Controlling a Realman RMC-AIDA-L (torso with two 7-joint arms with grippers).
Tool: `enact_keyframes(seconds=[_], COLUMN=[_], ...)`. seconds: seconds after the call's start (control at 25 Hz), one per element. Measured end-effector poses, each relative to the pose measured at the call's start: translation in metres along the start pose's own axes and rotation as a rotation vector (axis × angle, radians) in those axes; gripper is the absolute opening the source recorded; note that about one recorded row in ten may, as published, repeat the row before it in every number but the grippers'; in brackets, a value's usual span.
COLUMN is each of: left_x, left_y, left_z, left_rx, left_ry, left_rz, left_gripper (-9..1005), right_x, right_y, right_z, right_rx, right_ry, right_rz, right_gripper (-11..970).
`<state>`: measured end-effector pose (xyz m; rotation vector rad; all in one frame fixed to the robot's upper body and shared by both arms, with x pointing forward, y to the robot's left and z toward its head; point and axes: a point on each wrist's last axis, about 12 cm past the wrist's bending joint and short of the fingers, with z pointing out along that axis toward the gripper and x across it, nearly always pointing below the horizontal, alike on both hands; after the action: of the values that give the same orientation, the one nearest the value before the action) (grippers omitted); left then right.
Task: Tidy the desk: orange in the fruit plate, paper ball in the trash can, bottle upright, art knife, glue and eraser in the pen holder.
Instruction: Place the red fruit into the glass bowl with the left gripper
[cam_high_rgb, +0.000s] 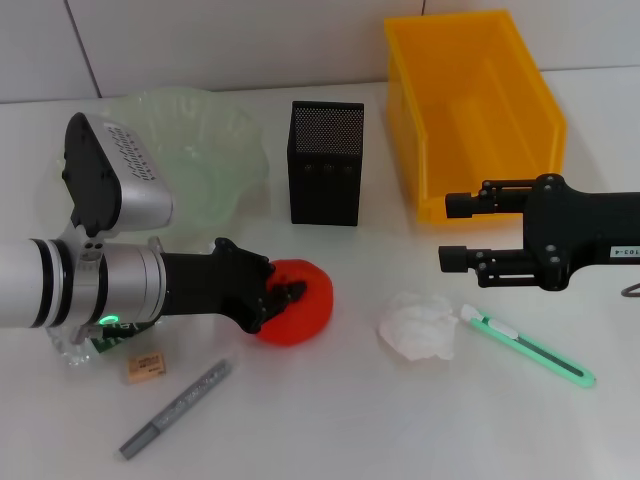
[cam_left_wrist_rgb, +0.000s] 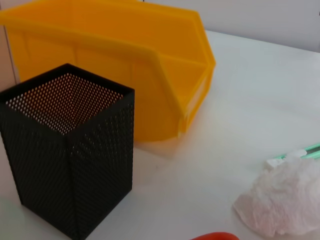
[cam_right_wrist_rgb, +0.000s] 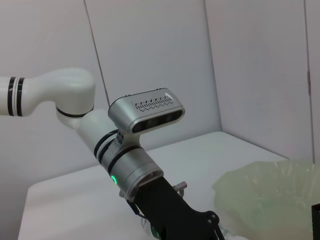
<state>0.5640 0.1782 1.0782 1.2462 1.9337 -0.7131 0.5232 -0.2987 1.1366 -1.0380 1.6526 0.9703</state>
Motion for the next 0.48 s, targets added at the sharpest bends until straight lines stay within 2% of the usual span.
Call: enact_keyframes(seconds=[0.36, 0.48], left_x=[-0.0019, -0.0084], left_y=[-0.0001, -0.0022], left_z=[-0.0007, -0.0072], left_rx=[0.0, -0.004], left_ry=[-0.005, -0.039], left_rz=[0.005, 0.017], left_gripper=[123, 104], right_x=[0.0, -0.0001], right_y=[-0.0008, -0.0013], right_z=[-0.0003, -0.001], right_rx=[0.008, 0.012], right_ry=[-0.001, -0.001], right_rz=[0.0, 0.0], right_gripper=[671, 671])
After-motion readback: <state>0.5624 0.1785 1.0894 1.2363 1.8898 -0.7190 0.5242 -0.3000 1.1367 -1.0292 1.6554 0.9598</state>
